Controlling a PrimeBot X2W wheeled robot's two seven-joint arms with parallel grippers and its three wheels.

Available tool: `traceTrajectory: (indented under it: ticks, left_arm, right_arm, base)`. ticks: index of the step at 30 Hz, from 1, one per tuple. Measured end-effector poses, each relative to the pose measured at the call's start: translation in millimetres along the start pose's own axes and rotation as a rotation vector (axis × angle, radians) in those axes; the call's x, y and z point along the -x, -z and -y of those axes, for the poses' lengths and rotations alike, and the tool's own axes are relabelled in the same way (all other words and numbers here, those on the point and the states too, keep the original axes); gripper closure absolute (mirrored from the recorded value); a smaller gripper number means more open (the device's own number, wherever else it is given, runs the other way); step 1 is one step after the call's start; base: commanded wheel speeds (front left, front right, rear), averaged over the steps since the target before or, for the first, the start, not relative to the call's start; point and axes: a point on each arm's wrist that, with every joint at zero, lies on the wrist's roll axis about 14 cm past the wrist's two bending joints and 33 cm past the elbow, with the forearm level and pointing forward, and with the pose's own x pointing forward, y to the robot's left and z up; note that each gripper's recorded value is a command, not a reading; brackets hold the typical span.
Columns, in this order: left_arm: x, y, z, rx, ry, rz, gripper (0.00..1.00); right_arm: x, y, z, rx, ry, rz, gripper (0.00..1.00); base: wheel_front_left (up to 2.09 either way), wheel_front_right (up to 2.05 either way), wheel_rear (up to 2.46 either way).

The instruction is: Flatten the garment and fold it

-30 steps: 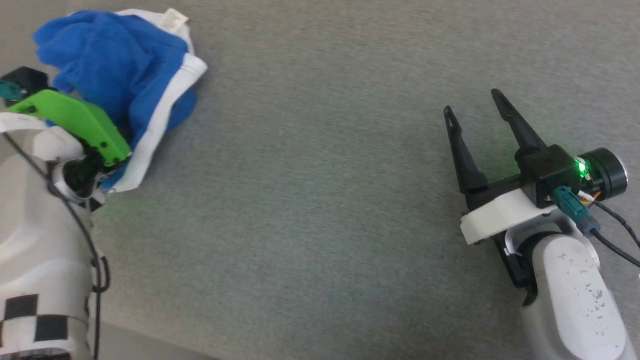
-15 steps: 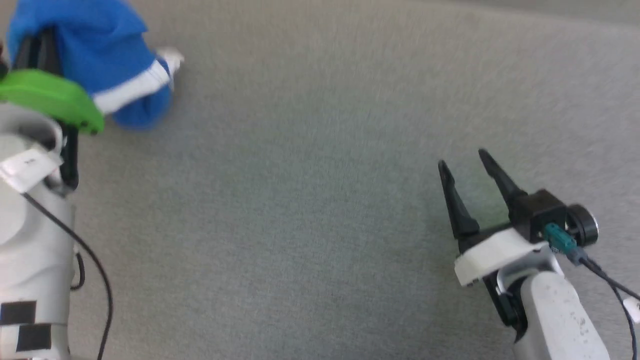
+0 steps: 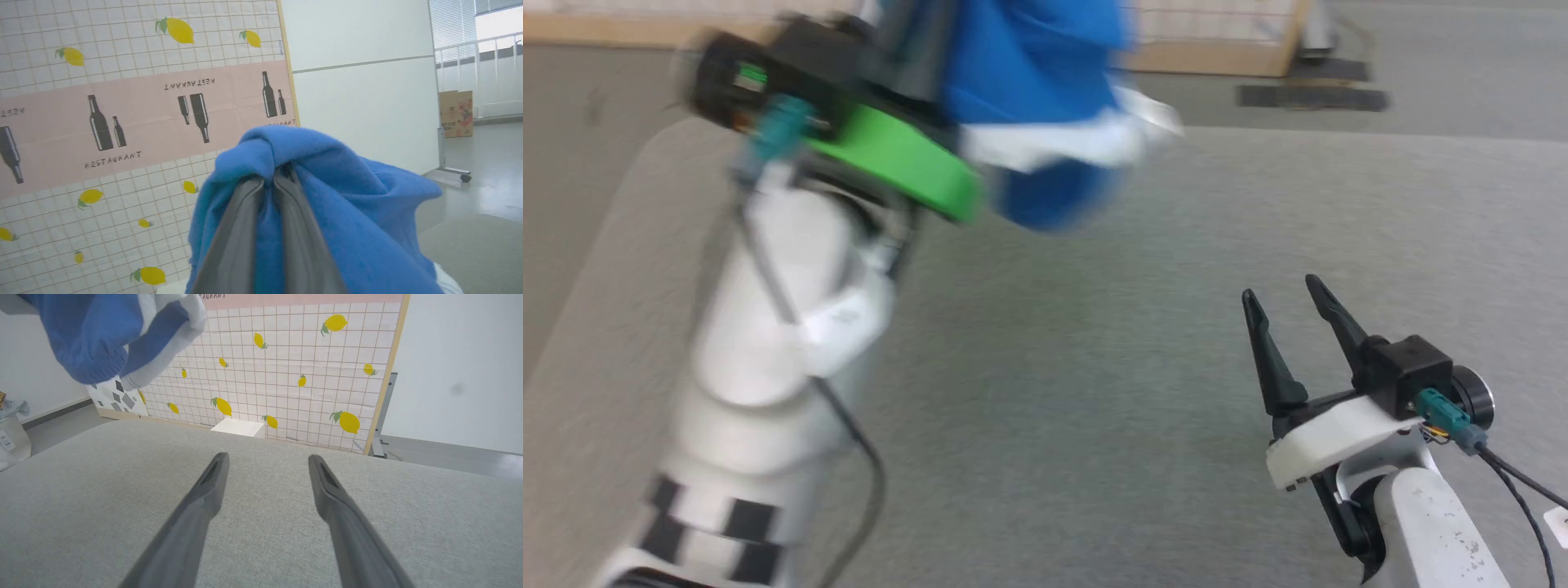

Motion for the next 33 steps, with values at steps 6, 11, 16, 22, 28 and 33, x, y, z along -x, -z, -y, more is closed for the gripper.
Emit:
traceTrajectory:
  ticks: [6, 11, 16, 22, 28, 33]
  left_arm:
    - [4, 76, 96, 0.173, 0.186, -0.229, 1.00]
    - [55, 170, 160, 0.269, 0.311, -0.630, 1.00]
    - [133, 242, 196, 0.332, 0.401, -1.107, 0.05]
    - [134, 239, 208, 0.532, 0.362, -1.140, 0.00]
    - [84, 189, 166, 0.673, 0.187, -0.752, 0.00]
    - [73, 154, 82, 0.556, -0.057, -0.429, 0.00]
  right_arm:
    - [26, -7, 41, 0.005, 0.128, 0.014, 0.00]
    - [49, -7, 74, 0.008, 0.235, 0.011, 0.00]
    - [67, -3, 95, 0.010, 0.309, -0.003, 0.00]
    - [69, 2, 99, 0.010, 0.323, -0.015, 0.00]
    - [57, -2, 86, 0.005, 0.275, -0.002, 0.00]
    - [42, -3, 70, 0.008, 0.218, -0.006, 0.00]
  base:
    - [0.00, 0.00, 0.00]
    - [0.00, 0.00, 0.00]
    - [0.00, 0.00, 0.00]
    - [0.00, 0.00, 0.00]
    - [0.00, 0.00, 0.00]
    - [0.00, 0.00, 0.00]
